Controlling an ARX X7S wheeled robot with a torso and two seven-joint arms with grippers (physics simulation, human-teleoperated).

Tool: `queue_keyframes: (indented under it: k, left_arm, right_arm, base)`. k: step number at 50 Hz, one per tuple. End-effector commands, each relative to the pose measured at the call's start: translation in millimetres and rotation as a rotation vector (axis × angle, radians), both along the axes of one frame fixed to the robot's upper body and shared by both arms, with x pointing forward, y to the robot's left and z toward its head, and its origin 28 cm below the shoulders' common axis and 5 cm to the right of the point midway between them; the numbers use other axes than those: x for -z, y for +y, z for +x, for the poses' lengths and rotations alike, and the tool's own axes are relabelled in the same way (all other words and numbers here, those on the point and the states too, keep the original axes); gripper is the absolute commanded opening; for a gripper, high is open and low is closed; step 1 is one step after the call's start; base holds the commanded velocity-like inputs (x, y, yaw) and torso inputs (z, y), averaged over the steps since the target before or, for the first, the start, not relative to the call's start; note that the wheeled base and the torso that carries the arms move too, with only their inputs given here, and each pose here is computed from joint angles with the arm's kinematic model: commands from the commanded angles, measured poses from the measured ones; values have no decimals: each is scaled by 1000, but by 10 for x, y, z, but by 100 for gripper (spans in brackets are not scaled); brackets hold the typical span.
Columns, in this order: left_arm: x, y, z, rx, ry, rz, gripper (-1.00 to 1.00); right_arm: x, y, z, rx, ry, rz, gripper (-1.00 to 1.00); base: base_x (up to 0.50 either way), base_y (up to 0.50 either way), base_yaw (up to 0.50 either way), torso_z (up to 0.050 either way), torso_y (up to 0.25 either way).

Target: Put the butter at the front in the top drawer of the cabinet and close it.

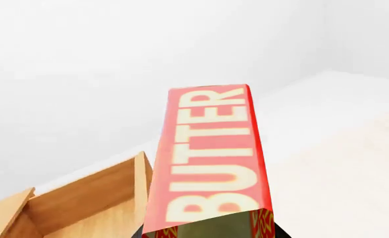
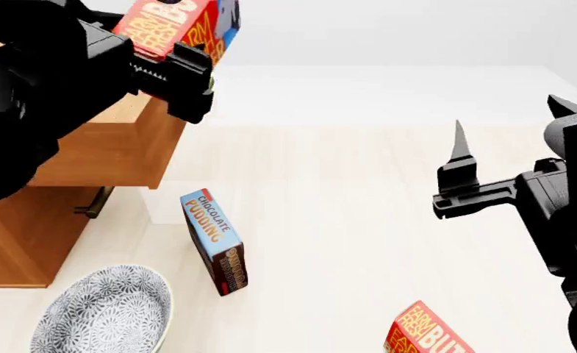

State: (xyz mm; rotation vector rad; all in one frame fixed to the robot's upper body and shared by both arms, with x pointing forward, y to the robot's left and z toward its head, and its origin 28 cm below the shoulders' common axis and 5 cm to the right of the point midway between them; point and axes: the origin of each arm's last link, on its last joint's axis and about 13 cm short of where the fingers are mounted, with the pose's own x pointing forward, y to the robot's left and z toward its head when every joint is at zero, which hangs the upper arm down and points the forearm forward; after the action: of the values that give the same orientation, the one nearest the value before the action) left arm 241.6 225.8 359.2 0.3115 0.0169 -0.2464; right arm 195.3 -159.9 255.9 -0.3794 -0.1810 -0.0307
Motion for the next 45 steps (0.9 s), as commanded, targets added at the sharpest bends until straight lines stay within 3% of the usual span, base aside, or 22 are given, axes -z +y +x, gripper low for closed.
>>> queue_keyframes:
  k: [1,16,20,28,45]
  left_arm:
    - [-291,173,143,-189,56,-45,-100]
    - [-749,331,527,-348,172,-44,-100]
    - [-882,392,696,-442,200,-89,-100]
    - [-1065,492,995,-540,216,-163,-100]
    - [-721,479,1324,-714,185,-295,-100]
  right_arm:
    - [-29,33,-14,-11,15,121,100]
    - [22,17,-7,-28,8,114,100]
    - [28,6,-1,-32,8,112,100]
    - [61,3,11,-47,8,107,100]
    - [149,9,34,-88,15,118,100]
  base:
    - [0,0,0,10,0]
    - [0,0,0,0,1]
    - [0,0,0,0,3]
    - [0,0,0,1,1]
    - [0,0,0,0,2]
